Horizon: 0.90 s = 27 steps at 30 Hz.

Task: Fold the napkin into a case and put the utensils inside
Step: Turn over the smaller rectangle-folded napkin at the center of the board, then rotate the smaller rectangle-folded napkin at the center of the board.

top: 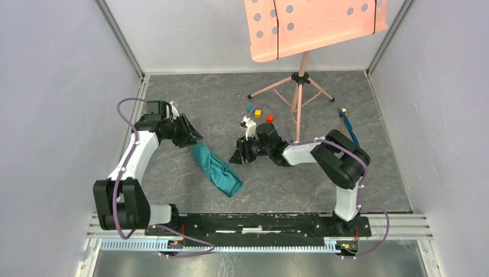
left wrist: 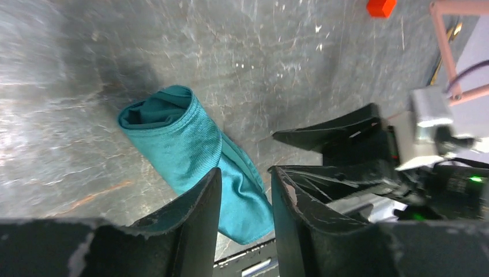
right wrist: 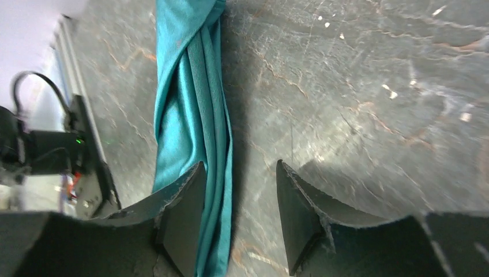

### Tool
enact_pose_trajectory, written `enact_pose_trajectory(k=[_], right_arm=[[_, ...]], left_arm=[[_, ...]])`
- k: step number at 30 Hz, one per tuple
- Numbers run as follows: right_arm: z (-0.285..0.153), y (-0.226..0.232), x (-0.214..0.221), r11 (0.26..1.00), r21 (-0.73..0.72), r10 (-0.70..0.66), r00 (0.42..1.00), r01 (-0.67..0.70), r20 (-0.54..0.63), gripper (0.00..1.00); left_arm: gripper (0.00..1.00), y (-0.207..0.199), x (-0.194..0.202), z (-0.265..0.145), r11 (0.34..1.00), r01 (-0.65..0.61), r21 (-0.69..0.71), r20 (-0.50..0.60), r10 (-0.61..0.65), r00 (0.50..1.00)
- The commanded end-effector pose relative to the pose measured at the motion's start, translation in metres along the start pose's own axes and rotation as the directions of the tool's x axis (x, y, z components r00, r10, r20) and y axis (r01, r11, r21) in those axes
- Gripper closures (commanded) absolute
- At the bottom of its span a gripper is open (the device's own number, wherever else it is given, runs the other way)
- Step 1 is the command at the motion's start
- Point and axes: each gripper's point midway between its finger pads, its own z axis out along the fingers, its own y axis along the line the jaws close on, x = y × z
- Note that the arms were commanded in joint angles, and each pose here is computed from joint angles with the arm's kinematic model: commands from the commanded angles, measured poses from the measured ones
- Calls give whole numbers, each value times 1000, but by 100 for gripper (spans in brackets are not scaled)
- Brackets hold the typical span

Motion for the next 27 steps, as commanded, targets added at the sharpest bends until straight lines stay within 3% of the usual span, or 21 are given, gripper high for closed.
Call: enact_pose_trajectory(k=[1,8,13,17,27], right_arm=[[-33,-11,7,953,122,-259,955,277,-145,45],[-40,74,15,859,41,-499,853,510,-155,47],[-36,98,40,866,-53,-499,852,497,-157,55],[-27,91,55,878,-72,-479,861,474,-173,61],[-28,4,61,870,185,-415,881,458,-229,71]], left_arm=[[57,-24,11,19,981,44,191,-75,-30,997],[59,4,20,36,993,75,90,-79,-68,995],[59,22,21,54,995,94,29,-77,-92,993],[60,34,11,75,994,109,-21,-77,-110,991],[62,34,-1,113,994,83,-68,-126,-91,988]])
